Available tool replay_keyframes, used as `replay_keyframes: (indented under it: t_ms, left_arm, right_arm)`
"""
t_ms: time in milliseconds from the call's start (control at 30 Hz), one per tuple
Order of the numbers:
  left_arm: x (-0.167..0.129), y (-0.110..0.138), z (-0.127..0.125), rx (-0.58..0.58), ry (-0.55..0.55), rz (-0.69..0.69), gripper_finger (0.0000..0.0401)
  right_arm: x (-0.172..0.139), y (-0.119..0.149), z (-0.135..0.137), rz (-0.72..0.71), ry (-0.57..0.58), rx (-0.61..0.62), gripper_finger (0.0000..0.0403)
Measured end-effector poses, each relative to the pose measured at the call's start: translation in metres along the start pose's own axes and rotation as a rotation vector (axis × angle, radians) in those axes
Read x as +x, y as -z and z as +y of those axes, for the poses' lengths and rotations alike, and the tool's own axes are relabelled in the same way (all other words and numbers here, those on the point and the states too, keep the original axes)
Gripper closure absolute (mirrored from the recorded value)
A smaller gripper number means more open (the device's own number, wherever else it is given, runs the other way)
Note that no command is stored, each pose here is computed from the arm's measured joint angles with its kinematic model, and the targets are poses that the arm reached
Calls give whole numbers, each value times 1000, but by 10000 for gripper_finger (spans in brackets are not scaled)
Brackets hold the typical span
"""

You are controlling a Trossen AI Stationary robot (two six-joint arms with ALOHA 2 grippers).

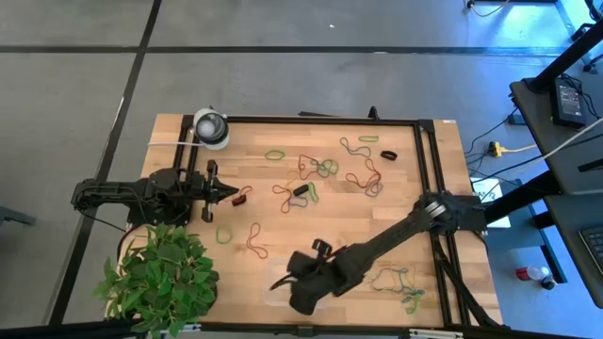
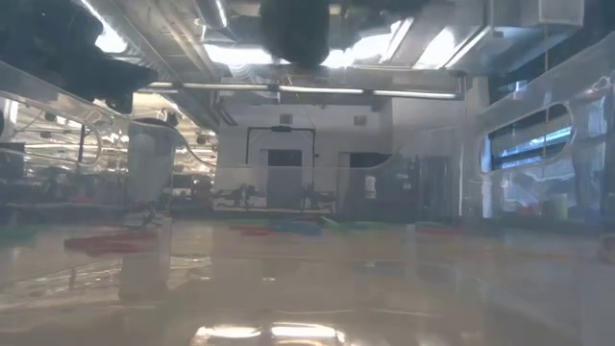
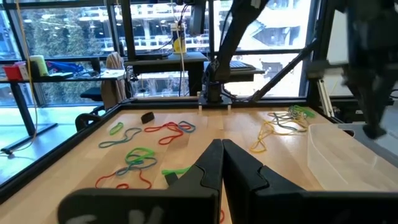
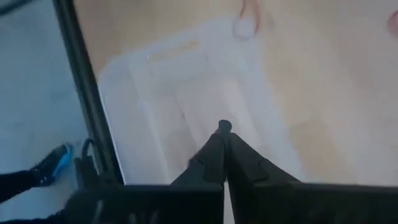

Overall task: Pick and place rubber bands into bin
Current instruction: Put the black rubber band into the transparent bin

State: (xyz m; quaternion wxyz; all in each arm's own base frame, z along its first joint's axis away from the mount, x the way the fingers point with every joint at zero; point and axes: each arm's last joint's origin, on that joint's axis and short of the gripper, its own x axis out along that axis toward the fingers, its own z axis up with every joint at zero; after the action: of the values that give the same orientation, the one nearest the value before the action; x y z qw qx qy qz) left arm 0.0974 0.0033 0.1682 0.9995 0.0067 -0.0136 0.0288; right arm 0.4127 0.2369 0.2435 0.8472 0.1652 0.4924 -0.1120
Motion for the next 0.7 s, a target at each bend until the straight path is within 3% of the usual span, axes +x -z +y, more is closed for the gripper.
replay_keyframes:
  t_ms: [367, 700]
  left_arm:
    - [0, 0, 0, 0, 0, -1, 397]
    - [0, 0, 0, 0, 0, -2, 397]
  right_arm:
    - [74, 20, 3, 138, 78, 84, 403]
    - [87, 25, 2, 174, 85, 117, 367]
